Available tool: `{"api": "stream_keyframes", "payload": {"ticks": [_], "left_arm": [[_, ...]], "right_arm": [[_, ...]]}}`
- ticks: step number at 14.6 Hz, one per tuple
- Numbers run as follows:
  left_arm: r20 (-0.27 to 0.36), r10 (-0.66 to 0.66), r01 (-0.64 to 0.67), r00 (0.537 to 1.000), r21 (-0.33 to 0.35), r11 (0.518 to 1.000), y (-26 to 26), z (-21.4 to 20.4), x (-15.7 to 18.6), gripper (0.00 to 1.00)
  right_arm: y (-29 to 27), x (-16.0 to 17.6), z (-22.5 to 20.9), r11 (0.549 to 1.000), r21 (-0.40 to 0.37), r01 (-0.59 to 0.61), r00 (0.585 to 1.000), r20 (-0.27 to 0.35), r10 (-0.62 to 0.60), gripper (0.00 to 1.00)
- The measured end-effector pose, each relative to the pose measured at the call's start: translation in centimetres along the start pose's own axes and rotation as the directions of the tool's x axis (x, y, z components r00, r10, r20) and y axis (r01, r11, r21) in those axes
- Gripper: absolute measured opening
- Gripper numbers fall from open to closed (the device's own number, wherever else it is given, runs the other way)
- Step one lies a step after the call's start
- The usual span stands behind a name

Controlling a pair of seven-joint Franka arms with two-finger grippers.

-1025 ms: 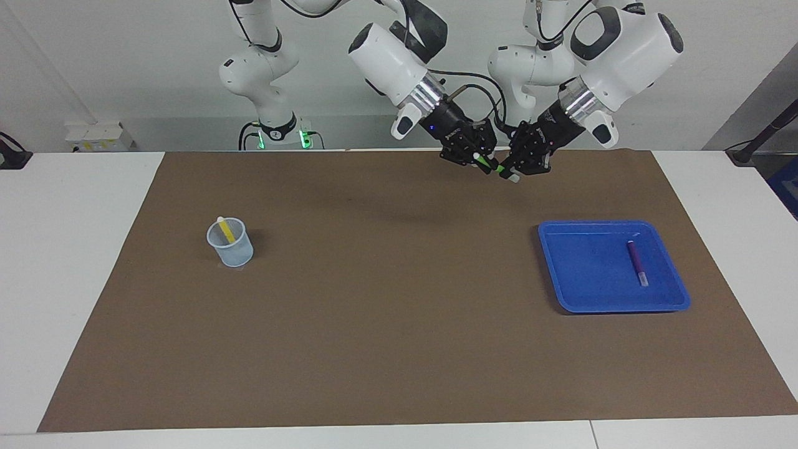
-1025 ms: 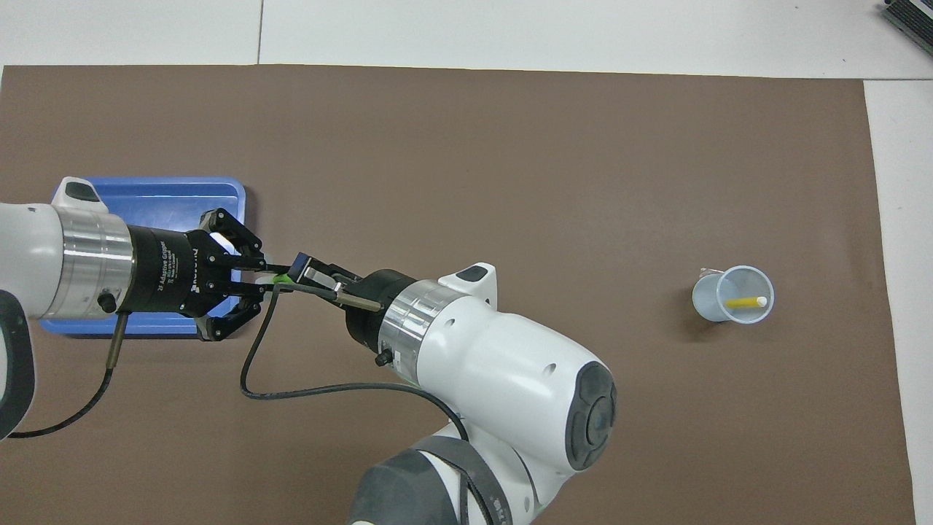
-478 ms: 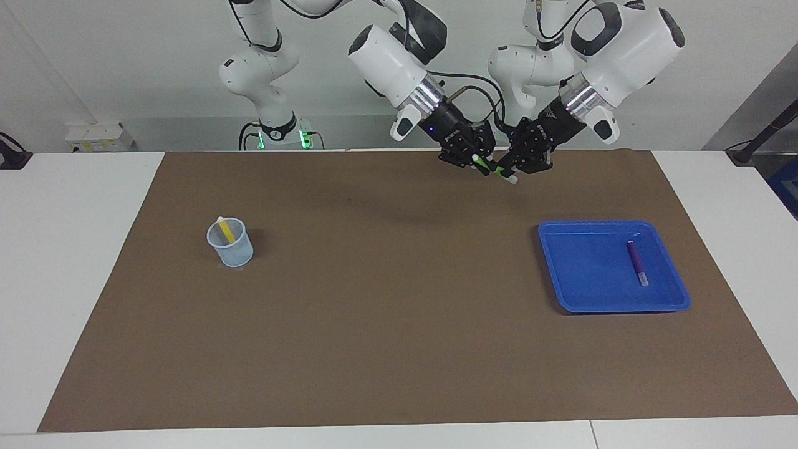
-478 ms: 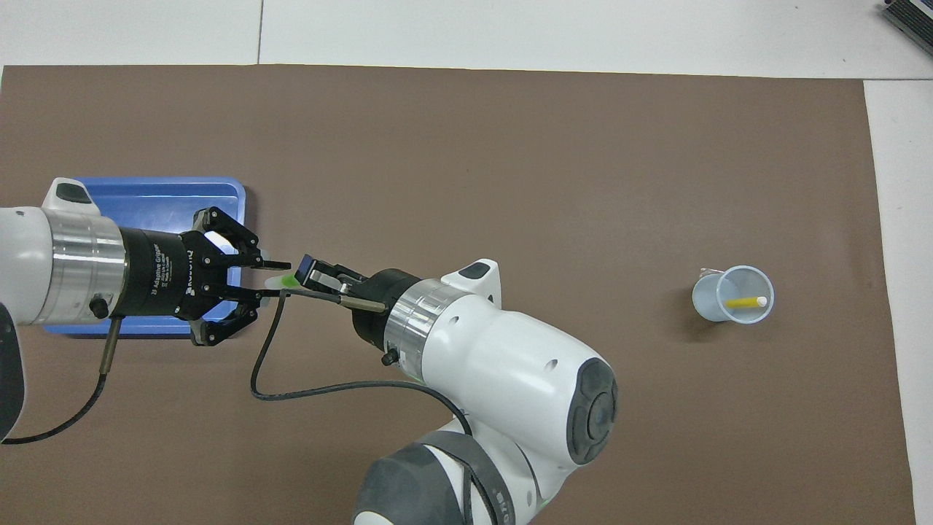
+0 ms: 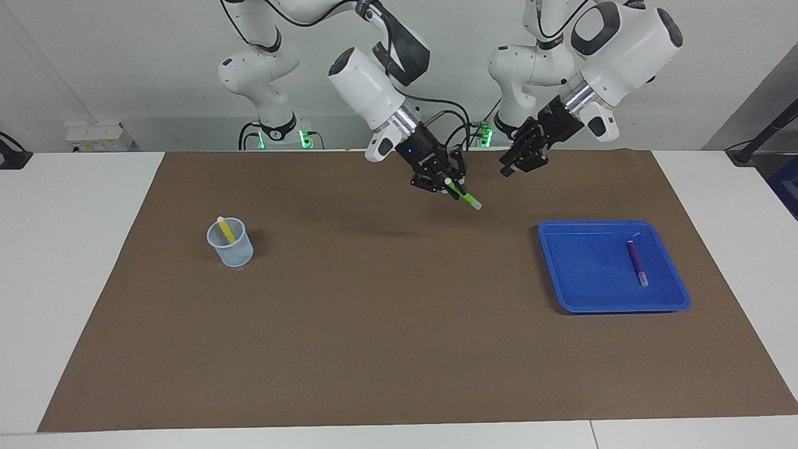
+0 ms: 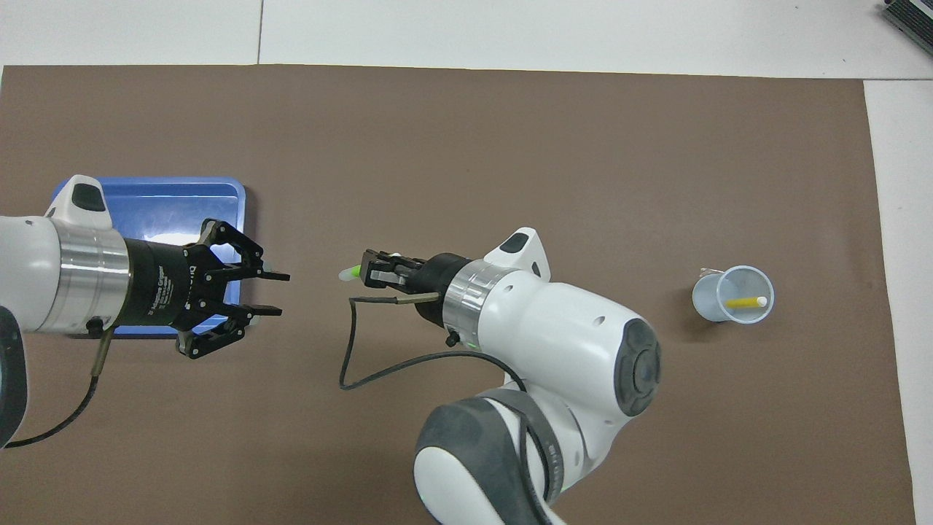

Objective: Transfer and insert pens with both arms
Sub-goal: 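Open the left gripper while the right gripper pulls the green pen away, then lower the green pen into the white cup with the right gripper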

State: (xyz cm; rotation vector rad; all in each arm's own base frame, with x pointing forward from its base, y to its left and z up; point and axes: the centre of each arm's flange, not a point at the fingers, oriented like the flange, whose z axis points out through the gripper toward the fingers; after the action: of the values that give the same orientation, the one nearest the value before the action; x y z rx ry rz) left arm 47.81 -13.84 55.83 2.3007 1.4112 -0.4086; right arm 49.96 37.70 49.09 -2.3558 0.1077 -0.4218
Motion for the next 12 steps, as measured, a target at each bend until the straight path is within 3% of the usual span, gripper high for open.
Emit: {"api": "stream_keyframes", "payload": {"ticks": [2,4,8,10,12], "left_arm": [[-0.046,0.212,-0.208,0.976,0.075,0.975,-1.5,-0.3,1.9,0.40],[-0.062,0.392,-0.383,0.918,0.122,0.916,-3.0,-1.6,4.5,0.40],[-0.080,0.683,-0.647,0.726,0.257,0.718,-5.8,-4.0,9.8,0.38],[-0.063,0.784,-0.730,0.617,0.324,0.601,-7.4,-5.4,12.8,0.40],[-0.052,0.843,-0.773,0.535,0.371,0.514,-8.6,-6.1,15.5,0.40]], "right_arm": [[2.0,2.1,-2.7,0.997,-0.016,0.073,0.996,0.048,-0.073,0.19],[4.3,4.4,-6.3,0.985,-0.065,0.162,0.982,0.107,-0.154,0.19],[10.2,7.4,-15.6,0.925,-0.213,0.314,0.929,0.270,-0.253,0.19],[13.8,8.1,-19.9,0.858,-0.298,0.418,0.881,0.366,-0.302,0.19],[18.5,9.2,-23.6,0.803,-0.333,0.494,0.835,0.438,-0.332,0.19]]}}
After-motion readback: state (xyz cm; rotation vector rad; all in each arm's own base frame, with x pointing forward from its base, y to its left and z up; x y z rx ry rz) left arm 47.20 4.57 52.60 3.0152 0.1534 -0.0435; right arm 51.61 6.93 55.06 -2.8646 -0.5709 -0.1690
